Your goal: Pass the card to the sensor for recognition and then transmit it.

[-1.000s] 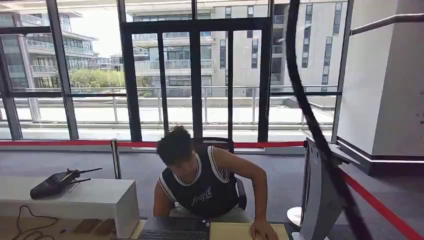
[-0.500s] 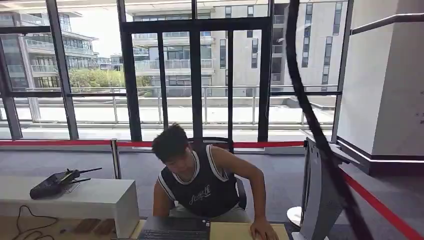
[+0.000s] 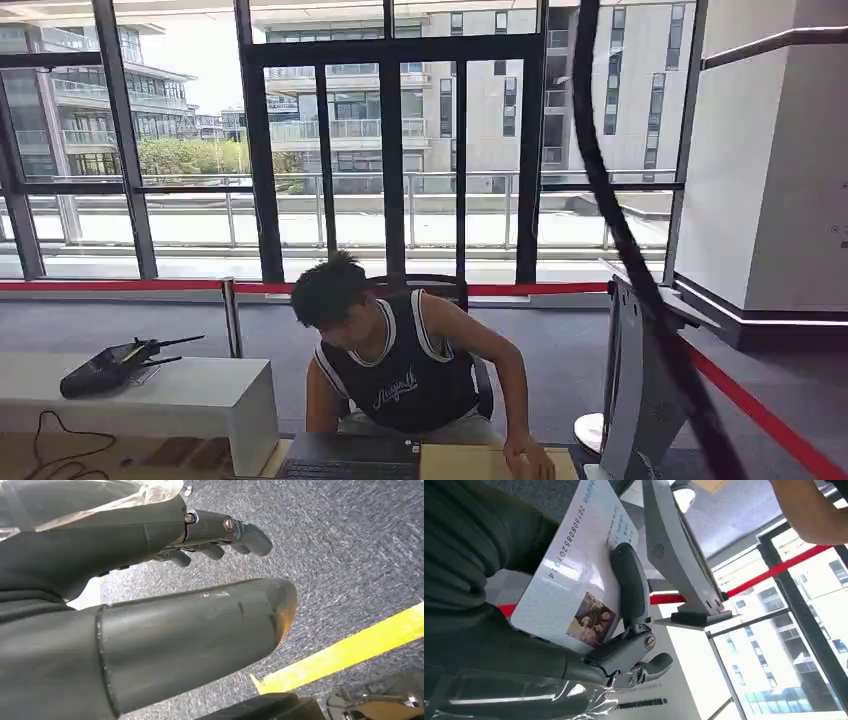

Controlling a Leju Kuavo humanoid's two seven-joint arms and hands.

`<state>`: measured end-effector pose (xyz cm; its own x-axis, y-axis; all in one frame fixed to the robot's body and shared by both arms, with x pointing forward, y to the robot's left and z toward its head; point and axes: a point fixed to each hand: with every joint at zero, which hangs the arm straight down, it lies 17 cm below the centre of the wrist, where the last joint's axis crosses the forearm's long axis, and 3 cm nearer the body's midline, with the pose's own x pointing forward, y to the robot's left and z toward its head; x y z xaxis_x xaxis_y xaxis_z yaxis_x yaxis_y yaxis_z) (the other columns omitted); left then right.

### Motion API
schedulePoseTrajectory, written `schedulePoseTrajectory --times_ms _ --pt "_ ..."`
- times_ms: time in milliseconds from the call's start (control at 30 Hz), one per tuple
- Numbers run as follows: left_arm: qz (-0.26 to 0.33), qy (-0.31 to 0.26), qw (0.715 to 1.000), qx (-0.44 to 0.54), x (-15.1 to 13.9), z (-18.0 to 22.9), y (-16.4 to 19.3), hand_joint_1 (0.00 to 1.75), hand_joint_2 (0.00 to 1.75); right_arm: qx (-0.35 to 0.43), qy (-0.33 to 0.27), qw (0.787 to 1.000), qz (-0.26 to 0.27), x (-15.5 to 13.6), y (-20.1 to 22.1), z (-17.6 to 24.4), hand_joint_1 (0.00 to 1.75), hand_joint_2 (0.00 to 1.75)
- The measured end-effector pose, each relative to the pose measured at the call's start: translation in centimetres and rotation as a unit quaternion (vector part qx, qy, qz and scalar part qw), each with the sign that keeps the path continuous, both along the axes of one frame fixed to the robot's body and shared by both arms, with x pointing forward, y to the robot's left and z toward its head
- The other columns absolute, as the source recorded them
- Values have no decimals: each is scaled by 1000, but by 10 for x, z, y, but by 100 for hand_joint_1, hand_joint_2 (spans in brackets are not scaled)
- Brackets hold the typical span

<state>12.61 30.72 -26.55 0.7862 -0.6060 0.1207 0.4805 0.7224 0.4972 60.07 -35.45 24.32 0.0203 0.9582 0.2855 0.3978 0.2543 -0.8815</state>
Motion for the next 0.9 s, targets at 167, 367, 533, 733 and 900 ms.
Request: schedulePoseTrajectory --times_ms 167,367,533,733,900 --pt "-15 -3 1000 -5 3 0 -4 0 0 -31 0 999 37 9 32 21 175 175" --pt "-37 -10 999 -5 11 2 -7 0 0 -53 -4 995 87 23 87 45 175 175" --pt "-49 -9 999 -3 19 3 -8 0 0 -77 -20 991 108 34 128 72 175 175" --pt "-59 -7 998 0 24 4 -9 0 0 -97 -20 989 112 42 160 86 169 175" --pt "-58 -7 998 -1 24 4 -9 0 0 -102 -10 988 114 46 171 84 0 175"
